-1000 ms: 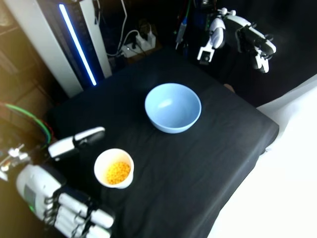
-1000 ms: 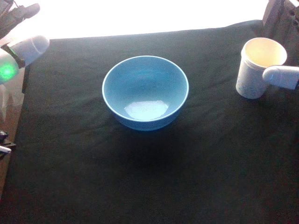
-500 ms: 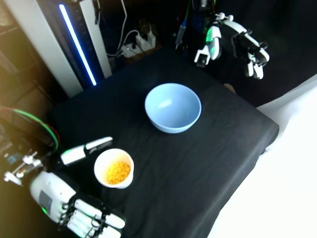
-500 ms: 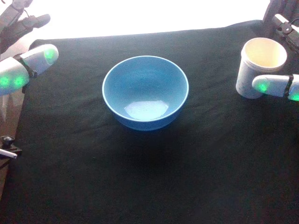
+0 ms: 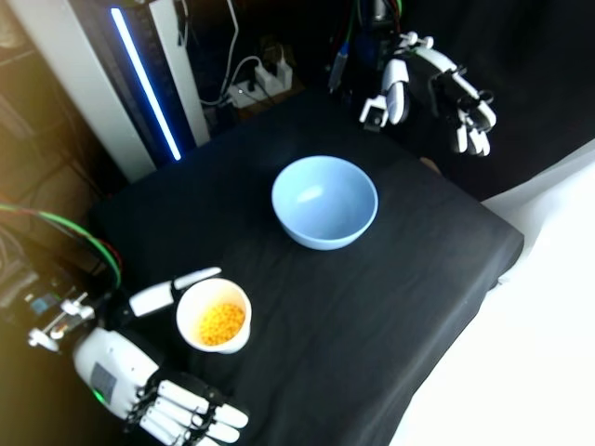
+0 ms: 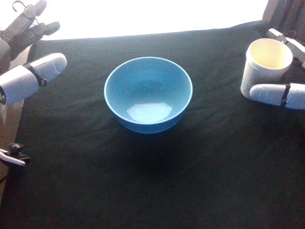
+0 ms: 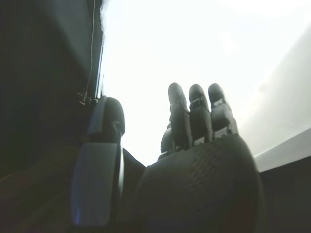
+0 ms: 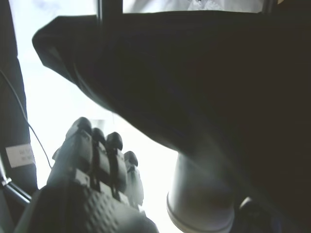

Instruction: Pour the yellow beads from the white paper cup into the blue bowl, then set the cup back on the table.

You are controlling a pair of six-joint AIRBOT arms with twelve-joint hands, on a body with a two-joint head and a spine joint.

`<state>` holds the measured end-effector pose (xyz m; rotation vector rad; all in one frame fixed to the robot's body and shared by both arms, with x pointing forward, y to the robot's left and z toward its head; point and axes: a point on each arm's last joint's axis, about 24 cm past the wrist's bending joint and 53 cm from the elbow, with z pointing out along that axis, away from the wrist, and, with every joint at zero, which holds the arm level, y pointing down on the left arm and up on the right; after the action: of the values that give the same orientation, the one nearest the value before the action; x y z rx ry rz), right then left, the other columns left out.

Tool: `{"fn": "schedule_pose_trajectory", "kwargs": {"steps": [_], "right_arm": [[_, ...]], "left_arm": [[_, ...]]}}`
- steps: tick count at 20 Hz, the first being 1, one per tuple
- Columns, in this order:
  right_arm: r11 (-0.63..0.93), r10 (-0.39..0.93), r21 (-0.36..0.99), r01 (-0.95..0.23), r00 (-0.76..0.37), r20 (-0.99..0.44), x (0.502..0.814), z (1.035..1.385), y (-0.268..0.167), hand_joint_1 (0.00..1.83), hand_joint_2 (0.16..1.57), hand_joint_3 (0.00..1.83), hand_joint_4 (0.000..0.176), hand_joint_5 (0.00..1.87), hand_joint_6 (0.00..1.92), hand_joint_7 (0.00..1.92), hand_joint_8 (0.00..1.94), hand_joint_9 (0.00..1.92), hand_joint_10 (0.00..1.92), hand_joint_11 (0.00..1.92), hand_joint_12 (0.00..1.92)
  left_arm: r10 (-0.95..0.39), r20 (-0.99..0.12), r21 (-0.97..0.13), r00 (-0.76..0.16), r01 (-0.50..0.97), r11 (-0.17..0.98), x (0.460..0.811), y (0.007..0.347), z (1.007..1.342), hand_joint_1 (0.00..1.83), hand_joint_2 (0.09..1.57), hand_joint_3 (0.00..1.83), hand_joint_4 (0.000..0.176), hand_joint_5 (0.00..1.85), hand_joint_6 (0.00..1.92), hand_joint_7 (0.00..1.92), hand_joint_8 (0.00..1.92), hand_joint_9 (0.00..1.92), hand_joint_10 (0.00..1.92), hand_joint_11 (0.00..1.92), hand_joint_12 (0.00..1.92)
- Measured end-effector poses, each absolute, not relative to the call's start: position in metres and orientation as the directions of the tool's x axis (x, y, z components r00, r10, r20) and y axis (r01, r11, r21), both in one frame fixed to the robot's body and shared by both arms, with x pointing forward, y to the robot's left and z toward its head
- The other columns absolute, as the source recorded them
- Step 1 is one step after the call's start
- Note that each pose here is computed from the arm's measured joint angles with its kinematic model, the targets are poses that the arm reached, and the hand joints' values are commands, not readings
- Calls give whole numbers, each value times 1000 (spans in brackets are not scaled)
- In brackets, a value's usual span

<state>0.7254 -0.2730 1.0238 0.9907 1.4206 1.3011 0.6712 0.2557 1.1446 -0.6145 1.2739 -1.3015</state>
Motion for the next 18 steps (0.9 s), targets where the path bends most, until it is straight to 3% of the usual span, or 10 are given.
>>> {"fn": "schedule_pose_trajectory", "kwargs": {"steps": [2,5,8,11,12,13,14,16,17,18], "right_arm": [[106,965,994,-28,-237,-110,725,1023,-271,724,465,0,149,146,9,125,1,0,0,0,0],[102,964,994,-31,-245,-107,726,1024,-267,701,486,0,131,168,14,143,7,0,0,0,0],[95,961,995,-38,-259,-102,727,1027,-261,671,474,0,139,304,12,205,5,0,0,0,0],[91,957,995,-35,-275,-97,726,1024,-254,765,541,8,64,476,9,280,5,25,4,0,0],[90,956,995,-36,-277,-96,726,1024,-252,804,617,12,50,590,12,361,7,80,9,0,0],[83,957,996,-37,-275,-90,727,1026,-252,796,662,9,57,665,10,411,5,120,9,0,0],[80,957,996,-41,-275,-88,728,1027,-251,785,741,10,79,760,12,486,7,181,12,0,0],[79,958,996,-43,-274,-88,728,1028,-252,829,792,8,69,836,11,547,7,212,8,0,0],[75,959,996,-41,-272,-83,728,1028,-253,855,884,5,133,980,11,666,5,300,6,35,24],[75,959,996,-42,-271,-83,729,1029,-253,1022,995,10,167,1132,512,750,0,369,0,59,65]], "left_arm": [[-920,-332,-903,-208,351,247,671,255,1144,802,1176,0,18,121,3,471,3,237,1,0,291],[-920,-332,-904,-207,350,247,671,256,1144,841,1187,3,7,110,2,462,2,219,1,0,271],[-920,-332,-903,-208,352,246,671,255,1145,849,1193,3,9,126,4,462,0,228,3,0,264],[-925,-316,-909,-214,346,230,671,255,1143,873,1203,4,5,128,1,442,1,219,0,0,253],[-925,-314,-910,-214,345,229,671,254,1142,881,1212,6,7,124,0,426,1,208,0,0,226],[-925,-313,-910,-213,346,228,671,255,1143,889,1213,5,7,116,1,423,1,202,0,0,205],[-925,-314,-910,-214,346,228,671,254,1143,886,1214,4,3,109,0,425,1,194,0,0,193],[-925,-312,-910,-214,347,227,671,254,1143,886,1210,2,0,99,0,422,0,197,2,0,206],[-926,-311,-910,-213,347,226,671,255,1143,879,1209,1,10,103,2,427,2,197,3,0,206],[-927,-310,-910,-211,347,226,671,255,1143,871,1208,0,17,116,6,445,8,196,2,0,209]]}}
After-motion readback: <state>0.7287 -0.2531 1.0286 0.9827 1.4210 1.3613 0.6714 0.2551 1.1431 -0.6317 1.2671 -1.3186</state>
